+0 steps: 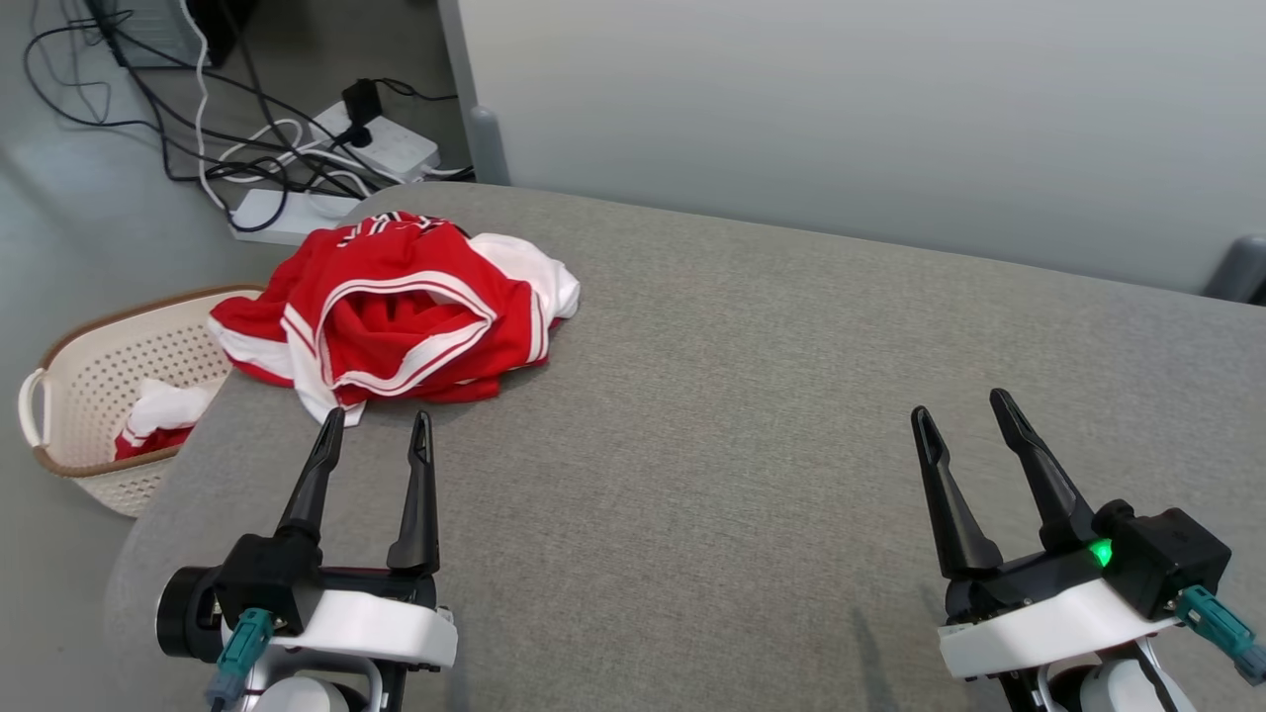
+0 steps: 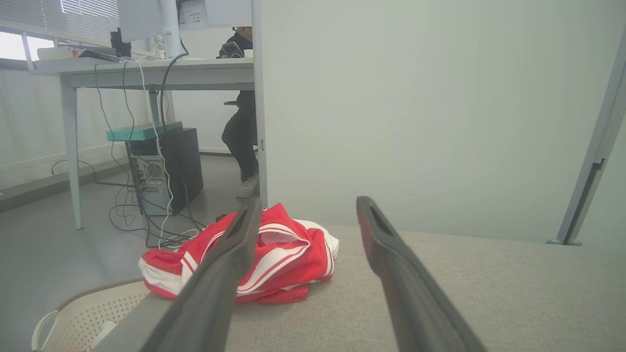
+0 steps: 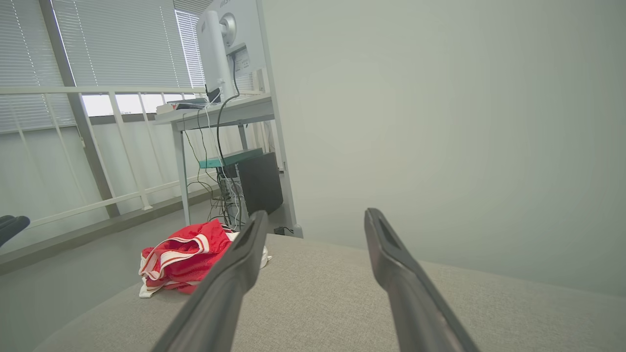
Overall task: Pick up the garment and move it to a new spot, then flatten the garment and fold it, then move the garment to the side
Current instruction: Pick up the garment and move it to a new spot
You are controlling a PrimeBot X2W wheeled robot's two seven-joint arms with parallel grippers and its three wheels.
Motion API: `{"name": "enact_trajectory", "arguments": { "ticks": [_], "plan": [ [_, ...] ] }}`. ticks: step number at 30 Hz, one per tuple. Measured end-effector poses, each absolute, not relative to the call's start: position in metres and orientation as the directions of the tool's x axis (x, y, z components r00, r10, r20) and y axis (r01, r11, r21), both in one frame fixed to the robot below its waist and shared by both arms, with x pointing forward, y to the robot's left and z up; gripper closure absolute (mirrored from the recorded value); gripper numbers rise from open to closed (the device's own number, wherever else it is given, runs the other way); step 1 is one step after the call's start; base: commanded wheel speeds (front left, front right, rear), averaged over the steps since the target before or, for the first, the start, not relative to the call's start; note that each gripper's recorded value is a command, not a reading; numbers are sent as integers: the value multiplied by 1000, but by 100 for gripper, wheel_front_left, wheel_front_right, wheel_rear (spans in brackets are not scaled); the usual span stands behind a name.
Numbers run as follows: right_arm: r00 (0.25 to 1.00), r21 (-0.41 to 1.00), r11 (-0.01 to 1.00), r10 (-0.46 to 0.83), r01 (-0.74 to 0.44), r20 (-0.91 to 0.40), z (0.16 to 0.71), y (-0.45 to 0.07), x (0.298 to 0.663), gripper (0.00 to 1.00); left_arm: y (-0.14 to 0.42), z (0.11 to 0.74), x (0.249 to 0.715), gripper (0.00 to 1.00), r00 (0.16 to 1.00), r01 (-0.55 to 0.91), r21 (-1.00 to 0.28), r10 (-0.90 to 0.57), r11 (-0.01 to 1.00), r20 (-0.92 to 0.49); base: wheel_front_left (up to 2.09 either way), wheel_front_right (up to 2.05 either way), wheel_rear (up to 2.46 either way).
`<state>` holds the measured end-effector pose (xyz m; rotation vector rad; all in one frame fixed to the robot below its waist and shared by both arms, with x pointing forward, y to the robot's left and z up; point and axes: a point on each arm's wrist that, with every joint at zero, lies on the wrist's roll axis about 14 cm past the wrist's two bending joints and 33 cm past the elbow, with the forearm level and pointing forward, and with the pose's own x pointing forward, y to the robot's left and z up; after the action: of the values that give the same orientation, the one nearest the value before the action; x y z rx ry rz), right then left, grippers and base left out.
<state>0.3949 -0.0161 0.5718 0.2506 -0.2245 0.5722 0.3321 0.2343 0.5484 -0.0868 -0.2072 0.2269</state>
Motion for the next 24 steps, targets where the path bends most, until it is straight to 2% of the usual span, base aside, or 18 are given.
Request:
{"name": "enact_trajectory", "arguments": {
  "ticks": [15,24],
  "plan": [
    [785,167,776,556,-608,273,570,4,395,0,255,545,318,0,934,-288,-134,309,948,181,0,0,0],
    [804,174,789,550,-589,228,550,-6,405,0,255,537,348,0,940,-284,-192,313,939,139,0,0,0]
  ]
}}
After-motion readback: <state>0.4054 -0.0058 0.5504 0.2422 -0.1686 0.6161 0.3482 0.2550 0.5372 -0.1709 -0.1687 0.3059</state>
